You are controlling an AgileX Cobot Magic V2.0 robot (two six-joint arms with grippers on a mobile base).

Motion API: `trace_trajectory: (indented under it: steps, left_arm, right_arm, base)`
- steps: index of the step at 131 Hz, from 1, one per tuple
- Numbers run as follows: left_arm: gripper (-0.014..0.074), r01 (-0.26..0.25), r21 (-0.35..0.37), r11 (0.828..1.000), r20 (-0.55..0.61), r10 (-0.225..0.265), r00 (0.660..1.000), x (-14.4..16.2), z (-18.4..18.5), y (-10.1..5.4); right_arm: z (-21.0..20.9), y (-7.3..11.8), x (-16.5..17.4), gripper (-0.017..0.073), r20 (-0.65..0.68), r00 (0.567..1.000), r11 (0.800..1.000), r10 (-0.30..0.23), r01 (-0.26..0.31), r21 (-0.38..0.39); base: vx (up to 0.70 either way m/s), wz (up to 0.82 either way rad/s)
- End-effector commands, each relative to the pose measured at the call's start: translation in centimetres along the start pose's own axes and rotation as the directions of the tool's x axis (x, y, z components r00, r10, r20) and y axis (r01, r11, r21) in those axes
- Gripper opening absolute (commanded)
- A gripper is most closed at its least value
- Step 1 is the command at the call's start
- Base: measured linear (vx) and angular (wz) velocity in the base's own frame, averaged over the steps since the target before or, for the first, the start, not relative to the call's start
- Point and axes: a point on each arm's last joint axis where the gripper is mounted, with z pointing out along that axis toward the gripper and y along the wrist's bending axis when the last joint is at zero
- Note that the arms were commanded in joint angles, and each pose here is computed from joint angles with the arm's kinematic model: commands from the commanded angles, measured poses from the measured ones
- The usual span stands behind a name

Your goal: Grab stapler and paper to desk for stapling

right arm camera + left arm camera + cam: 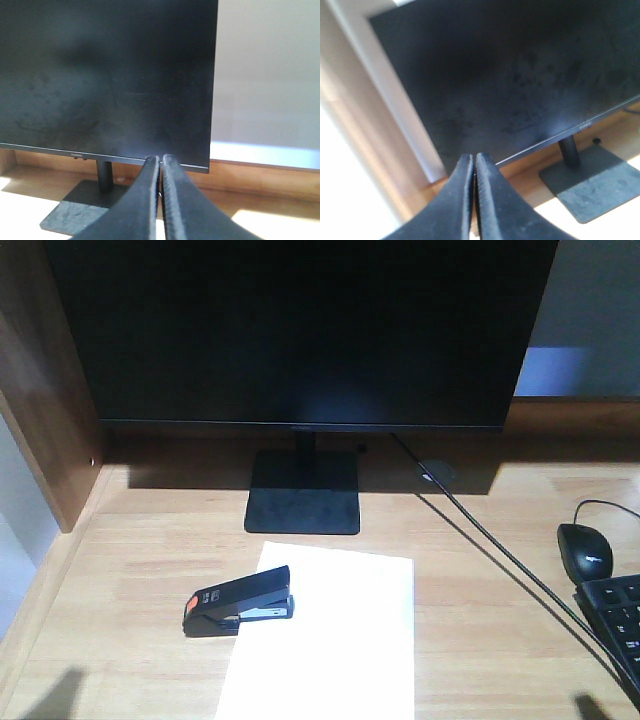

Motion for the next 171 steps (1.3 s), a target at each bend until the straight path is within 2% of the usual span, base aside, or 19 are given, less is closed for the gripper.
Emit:
trace_trajectory:
  steps: [1,21,49,162,168,171]
  left_arm:
    - [-0.0006,0.015,-0.018,1.0,0.066,-0.014,0.998,-0.3,-1.4,0.1]
    - [-0.0006,0.018,-0.037,0.999,0.057,-0.016,0.998,1.1,-3.3,-0.2]
    - [-0.0006,0.022,-0.056,0.998,0.073,-0.018,0.997,1.6,-4.7,-0.2]
    - [-0.0006,0.023,-0.057,0.998,0.067,-0.019,0.998,1.7,-4.8,-0.2]
    - [-0.0006,0.031,-0.055,0.998,0.066,-0.027,0.997,1.7,-4.8,-0.2]
    - [-0.0006,0.061,-0.05,0.997,0.068,-0.057,0.996,1.7,-4.8,-0.3]
  right_arm:
    - [-0.7,0.0,0.4,-0.0007,0.026,1.0,1.0,-0.016,0.016,0.001]
    - [-1.1,0.0,2.1,-0.0007,0.01,1.0,1.0,-0.016,0.016,0.0]
    - [-1.1,0.0,2.1,-0.0007,0.007,1.0,1.0,-0.016,0.016,0.0]
    - [-1.1,0.0,2.1,-0.0007,0.007,1.0,1.0,-0.013,0.013,-0.001]
    - [-1.1,0.0,2.1,-0.0007,0.007,1.0,1.0,-0.013,0.013,-0.001]
    - [-1.1,0.0,2.1,-0.0007,0.007,1.0,1.0,-0.013,0.013,-0.001]
  base:
    - [0.0,0.0]
    - [0.0,0.0]
    - [0.0,0.0]
    - [0.0,0.0]
    - [0.0,0.0]
    - [0.0,0.0]
